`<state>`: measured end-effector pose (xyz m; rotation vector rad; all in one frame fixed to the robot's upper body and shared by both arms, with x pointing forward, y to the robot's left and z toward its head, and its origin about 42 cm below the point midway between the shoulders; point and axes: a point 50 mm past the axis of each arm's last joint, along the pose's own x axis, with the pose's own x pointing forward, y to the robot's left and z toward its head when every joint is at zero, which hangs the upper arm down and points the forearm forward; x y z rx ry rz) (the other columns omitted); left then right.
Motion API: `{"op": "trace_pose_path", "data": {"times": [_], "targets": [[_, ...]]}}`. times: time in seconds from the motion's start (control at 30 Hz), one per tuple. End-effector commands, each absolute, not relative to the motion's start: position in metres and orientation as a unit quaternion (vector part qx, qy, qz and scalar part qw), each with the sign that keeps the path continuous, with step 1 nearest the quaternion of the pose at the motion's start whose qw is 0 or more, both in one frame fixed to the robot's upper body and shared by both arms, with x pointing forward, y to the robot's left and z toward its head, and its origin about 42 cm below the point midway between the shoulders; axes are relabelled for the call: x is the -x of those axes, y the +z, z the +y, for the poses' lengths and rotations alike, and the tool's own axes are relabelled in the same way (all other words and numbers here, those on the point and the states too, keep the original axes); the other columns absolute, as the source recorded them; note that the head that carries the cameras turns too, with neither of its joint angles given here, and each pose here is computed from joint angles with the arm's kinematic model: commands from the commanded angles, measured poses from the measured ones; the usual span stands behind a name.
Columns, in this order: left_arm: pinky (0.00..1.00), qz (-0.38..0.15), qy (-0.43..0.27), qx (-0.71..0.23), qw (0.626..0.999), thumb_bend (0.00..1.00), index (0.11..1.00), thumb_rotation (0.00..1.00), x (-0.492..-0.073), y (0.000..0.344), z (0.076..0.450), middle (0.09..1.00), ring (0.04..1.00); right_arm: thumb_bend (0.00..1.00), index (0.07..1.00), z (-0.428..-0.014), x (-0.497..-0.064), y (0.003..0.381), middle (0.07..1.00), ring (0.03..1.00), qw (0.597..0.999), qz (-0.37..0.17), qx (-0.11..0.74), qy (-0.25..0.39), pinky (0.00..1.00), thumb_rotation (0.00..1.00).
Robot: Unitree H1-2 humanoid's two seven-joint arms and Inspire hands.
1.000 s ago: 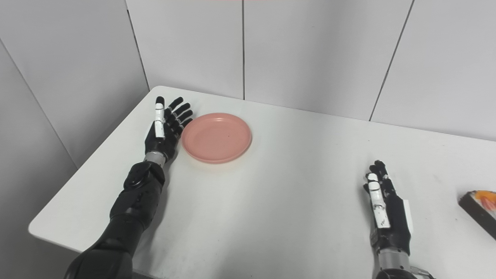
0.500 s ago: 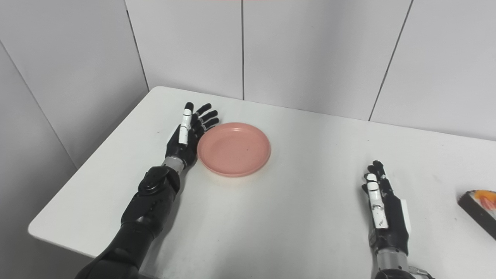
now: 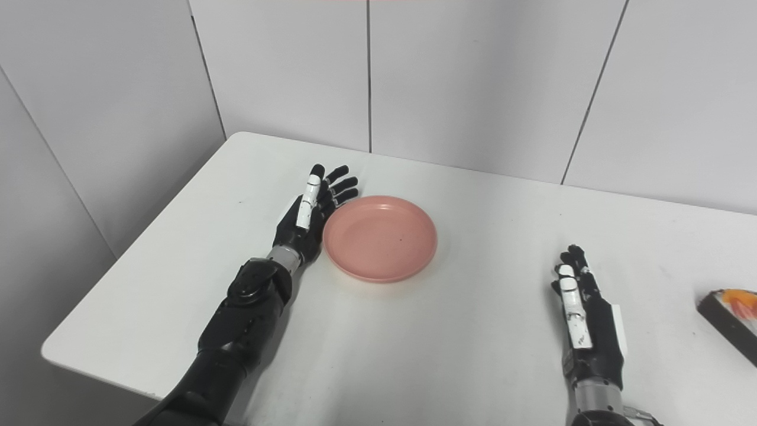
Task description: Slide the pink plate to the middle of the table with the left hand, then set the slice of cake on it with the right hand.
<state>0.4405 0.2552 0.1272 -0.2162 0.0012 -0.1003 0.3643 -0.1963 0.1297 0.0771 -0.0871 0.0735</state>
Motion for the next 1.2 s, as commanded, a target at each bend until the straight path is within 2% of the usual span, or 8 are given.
{"op": "trace_pose_path", "data": {"times": [0.0, 0.43, 0.63, 0.8, 1.17], "targets": [[0.87, 0.011, -0.067, 0.111, 0.992, 0.71, 0.876, 1.00, -0.439, 0.128, 0.243, 0.871, 0.889, 0.49, 0.933, -0.191, -0.368, 0.143, 0.935, 0.931, 0.996, -0.074, -0.036, 0.046, 0.93, 0.80], [0.96, 0.005, -0.061, 0.140, 0.988, 0.73, 0.945, 1.00, -0.421, 0.126, 0.215, 0.938, 0.956, 0.48, 0.970, -0.176, -0.368, 0.144, 0.963, 0.961, 0.995, -0.072, -0.030, 0.062, 0.98, 0.95], [0.97, 0.007, -0.065, 0.157, 0.985, 0.72, 0.949, 1.00, -0.411, 0.125, 0.200, 0.950, 0.964, 0.51, 0.970, -0.170, -0.371, 0.142, 0.963, 0.958, 0.995, -0.071, -0.026, 0.062, 0.98, 0.91], [0.99, 0.005, -0.069, 0.163, 0.984, 0.68, 0.970, 1.00, -0.403, 0.126, 0.189, 0.970, 0.986, 0.51, 0.973, -0.164, -0.372, 0.141, 0.967, 0.961, 0.995, -0.068, -0.023, 0.061, 0.98, 0.91], [1.00, 0.012, -0.102, 0.163, 0.981, 0.69, 1.000, 1.00, -0.395, 0.123, 0.183, 1.000, 1.000, 0.52, 0.971, -0.152, -0.376, 0.138, 0.969, 0.962, 0.995, -0.067, -0.031, 0.067, 1.00, 0.89]]}}
